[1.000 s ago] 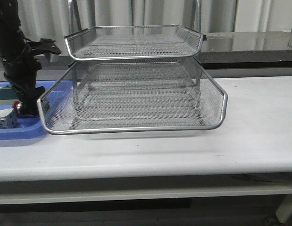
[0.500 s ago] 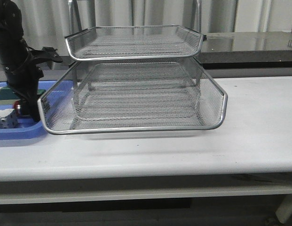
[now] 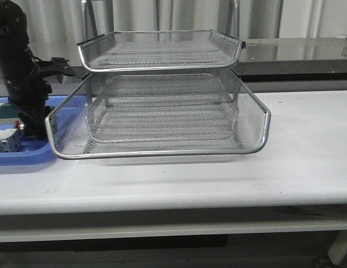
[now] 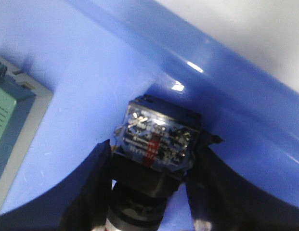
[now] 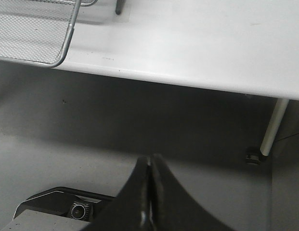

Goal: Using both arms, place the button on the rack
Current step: 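Lift the red push button and carry it over the pulled-out tray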

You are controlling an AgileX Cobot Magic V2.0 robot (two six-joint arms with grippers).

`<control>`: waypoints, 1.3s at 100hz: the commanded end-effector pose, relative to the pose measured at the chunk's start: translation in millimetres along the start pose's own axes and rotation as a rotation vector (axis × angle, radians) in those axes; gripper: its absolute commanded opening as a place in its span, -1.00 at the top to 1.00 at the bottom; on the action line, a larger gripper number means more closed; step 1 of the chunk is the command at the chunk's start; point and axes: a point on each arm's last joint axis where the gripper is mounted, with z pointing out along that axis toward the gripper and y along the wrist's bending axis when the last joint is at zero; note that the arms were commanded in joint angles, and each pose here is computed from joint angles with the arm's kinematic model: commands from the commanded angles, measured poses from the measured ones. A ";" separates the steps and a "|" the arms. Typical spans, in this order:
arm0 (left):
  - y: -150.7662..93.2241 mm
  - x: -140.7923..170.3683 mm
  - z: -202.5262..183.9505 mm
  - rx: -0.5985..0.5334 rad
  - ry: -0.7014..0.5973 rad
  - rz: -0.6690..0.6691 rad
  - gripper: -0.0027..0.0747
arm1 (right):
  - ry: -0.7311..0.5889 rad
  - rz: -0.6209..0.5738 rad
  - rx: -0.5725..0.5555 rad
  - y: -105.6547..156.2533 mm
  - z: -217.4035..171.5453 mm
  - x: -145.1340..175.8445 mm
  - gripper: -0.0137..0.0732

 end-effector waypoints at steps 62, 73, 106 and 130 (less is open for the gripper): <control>36.2 -14.9 -160.6 -0.153 -0.091 -0.182 0.98 | -0.088 -0.008 0.011 -0.7 -8.1 -11.0 0.84; 35.9 -12.1 -189.1 -0.190 -0.133 -0.232 0.98 | -0.088 -0.008 0.011 -0.7 -8.1 -11.0 0.84; 17.7 -1.4 -291.8 -0.301 -0.306 -0.323 0.98 | -0.089 -0.008 0.011 -0.7 -8.1 -11.1 0.84; -24.2 0.7 -351.9 -0.318 -0.409 -0.277 0.98 | -0.089 -0.008 0.011 -0.7 -8.1 -11.1 0.84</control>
